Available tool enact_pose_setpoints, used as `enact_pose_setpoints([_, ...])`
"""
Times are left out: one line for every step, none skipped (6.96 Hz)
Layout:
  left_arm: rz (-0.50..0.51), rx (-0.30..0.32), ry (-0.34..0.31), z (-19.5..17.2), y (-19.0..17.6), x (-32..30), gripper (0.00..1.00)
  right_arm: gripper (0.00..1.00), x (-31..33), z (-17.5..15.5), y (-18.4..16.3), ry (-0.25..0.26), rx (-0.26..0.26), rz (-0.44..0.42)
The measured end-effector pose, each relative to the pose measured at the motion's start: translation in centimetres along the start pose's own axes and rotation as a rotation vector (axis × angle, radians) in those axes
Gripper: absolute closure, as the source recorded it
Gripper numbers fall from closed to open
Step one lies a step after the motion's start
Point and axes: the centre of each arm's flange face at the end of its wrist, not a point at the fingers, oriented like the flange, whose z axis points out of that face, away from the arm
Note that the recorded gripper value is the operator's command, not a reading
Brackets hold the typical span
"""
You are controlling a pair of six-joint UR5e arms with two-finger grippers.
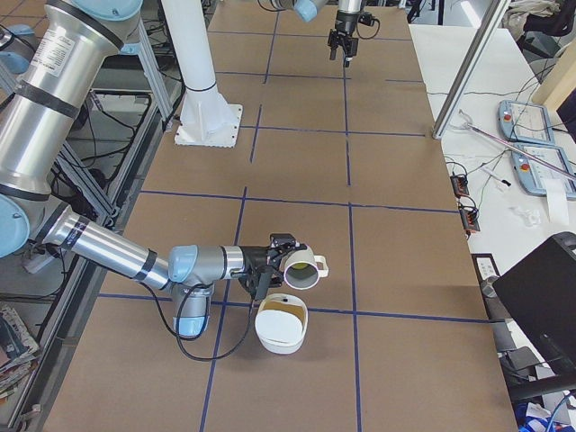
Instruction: Left arm hands cup to right arm to dump lemon
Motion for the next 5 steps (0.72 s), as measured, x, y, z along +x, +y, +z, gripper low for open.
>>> enact_pose_setpoints([-0.002, 0.0, -0.002, 0.1, -0.1, -0.1, 0.0, 0.96, 0.6, -0.1, -0.5, -0.053, 0.004, 0.139])
enact_pose_setpoints([-0.003, 0.0, -0.003, 0.2, -0.2, -0.3, 0.0, 0.96, 1.0, -0.3, -0.9, -0.094, 0.009, 0.273])
enact_pose_setpoints([-0.003, 0.001, -0.003, 0.2, -0.2, -0.3, 0.0, 0.96, 1.5, -1.0, -1.4, -0.144, 0.016, 0.406])
enact_pose_setpoints([-0.003, 0.004, -0.003, 0.2, -0.2, -0.3, 0.0, 0.96, 1.7, -1.7, -1.8, -0.191, 0.017, 0.524])
enact_pose_setpoints([-0.002, 0.011, -0.001, 0.1, -0.2, -0.3, 0.0, 0.97, 1.8, -2.3, -2.0, -0.227, 0.01, 0.646])
